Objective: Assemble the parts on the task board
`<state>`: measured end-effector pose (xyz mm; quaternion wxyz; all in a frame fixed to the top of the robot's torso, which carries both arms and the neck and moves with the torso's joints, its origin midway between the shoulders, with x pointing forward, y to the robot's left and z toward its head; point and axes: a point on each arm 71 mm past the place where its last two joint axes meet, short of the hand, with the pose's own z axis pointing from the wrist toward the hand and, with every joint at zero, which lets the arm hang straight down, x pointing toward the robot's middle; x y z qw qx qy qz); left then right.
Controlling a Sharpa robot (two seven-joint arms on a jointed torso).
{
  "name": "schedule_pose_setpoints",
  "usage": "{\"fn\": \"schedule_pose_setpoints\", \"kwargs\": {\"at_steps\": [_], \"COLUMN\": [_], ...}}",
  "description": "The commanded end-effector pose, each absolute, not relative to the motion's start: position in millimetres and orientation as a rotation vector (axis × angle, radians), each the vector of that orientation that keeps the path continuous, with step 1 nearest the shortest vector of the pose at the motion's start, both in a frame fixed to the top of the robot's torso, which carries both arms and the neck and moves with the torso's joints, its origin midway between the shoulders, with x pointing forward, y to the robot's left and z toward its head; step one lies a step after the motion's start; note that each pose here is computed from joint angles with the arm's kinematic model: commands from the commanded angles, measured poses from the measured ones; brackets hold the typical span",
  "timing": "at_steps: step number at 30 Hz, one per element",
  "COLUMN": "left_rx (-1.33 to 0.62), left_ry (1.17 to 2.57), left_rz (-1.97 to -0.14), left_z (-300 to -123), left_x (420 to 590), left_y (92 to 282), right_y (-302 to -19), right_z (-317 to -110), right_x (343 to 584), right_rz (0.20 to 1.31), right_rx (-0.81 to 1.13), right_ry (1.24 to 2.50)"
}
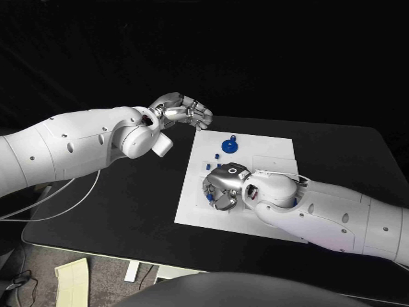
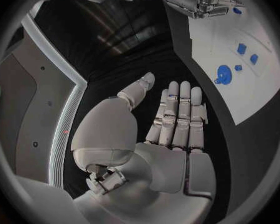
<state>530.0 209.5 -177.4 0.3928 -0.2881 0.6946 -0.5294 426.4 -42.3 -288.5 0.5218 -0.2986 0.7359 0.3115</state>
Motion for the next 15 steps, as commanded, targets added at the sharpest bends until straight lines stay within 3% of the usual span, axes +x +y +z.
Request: {"fn": "schedule_pose_setpoints", "kwargs": {"at_steps": [1,15], "left_rx": [-0.727,-0.729], "left_ry": [1.771,1.771], "left_rz": [-1.364,-1.36], "left_z": [-177.0,-177.2], "left_x": [529.2,529.5], "left_y": [207.8,209.5], "right_y": [-42.0,-49.5], "right_z": [-287.4,-281.2], "right_x": [426.2,424.9], "right_rz": [0.762,0.804], "right_rx": [-0.701,-0.637], "right_ry": [1.75,1.702]}}
